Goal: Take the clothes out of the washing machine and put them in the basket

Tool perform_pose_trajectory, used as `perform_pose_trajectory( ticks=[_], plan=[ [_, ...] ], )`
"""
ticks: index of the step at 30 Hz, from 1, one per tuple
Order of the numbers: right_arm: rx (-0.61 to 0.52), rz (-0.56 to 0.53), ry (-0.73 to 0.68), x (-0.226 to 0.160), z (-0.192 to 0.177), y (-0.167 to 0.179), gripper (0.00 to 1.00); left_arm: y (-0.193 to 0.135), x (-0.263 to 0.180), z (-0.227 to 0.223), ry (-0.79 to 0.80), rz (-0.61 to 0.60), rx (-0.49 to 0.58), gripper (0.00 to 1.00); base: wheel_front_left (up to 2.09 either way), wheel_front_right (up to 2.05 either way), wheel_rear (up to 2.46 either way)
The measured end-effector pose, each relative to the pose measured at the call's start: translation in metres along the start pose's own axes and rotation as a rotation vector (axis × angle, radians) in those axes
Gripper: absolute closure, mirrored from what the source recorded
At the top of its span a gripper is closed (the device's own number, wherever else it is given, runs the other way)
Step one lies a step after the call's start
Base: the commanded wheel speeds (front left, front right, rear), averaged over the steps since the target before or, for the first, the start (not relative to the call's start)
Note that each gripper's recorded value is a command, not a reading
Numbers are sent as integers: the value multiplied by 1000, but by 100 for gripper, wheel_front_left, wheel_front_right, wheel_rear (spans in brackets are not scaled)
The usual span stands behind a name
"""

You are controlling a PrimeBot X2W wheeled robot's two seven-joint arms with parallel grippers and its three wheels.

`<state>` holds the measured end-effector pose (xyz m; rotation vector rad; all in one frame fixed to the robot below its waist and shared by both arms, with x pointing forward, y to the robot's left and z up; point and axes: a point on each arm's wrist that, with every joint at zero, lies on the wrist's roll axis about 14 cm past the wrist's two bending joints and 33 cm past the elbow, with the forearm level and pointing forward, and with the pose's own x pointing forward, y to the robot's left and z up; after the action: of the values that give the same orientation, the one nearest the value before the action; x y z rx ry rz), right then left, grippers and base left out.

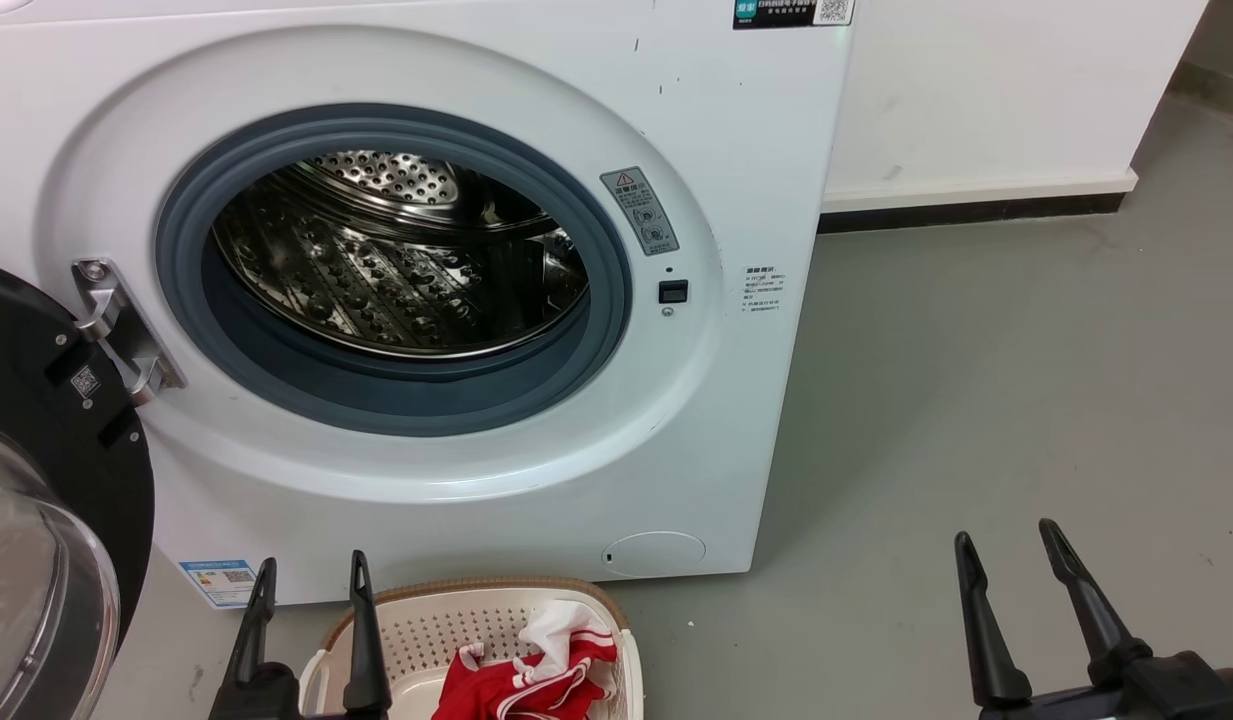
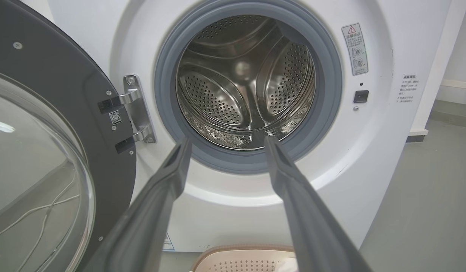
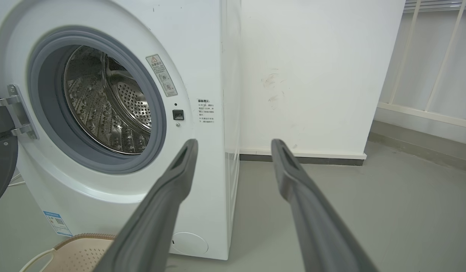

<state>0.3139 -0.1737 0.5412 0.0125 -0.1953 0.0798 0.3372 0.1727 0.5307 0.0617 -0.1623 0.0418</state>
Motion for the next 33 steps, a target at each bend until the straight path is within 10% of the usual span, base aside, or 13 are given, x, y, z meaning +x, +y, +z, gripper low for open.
perform_pose_trajectory(
  ticks=[22, 23, 33],
  plan=[
    [3, 4, 7, -1, -2, 2, 0, 7, -2, -11, 36, 3, 4, 0, 0, 0, 0],
    [3, 4, 8, -1, -2, 2, 100, 7, -2, -12, 37, 4, 4, 100, 0, 0, 0],
    [116, -27, 74, -6, -22, -2, 100, 9, -9, -37, 141, 27, -103, 100, 0, 0, 0]
  ],
)
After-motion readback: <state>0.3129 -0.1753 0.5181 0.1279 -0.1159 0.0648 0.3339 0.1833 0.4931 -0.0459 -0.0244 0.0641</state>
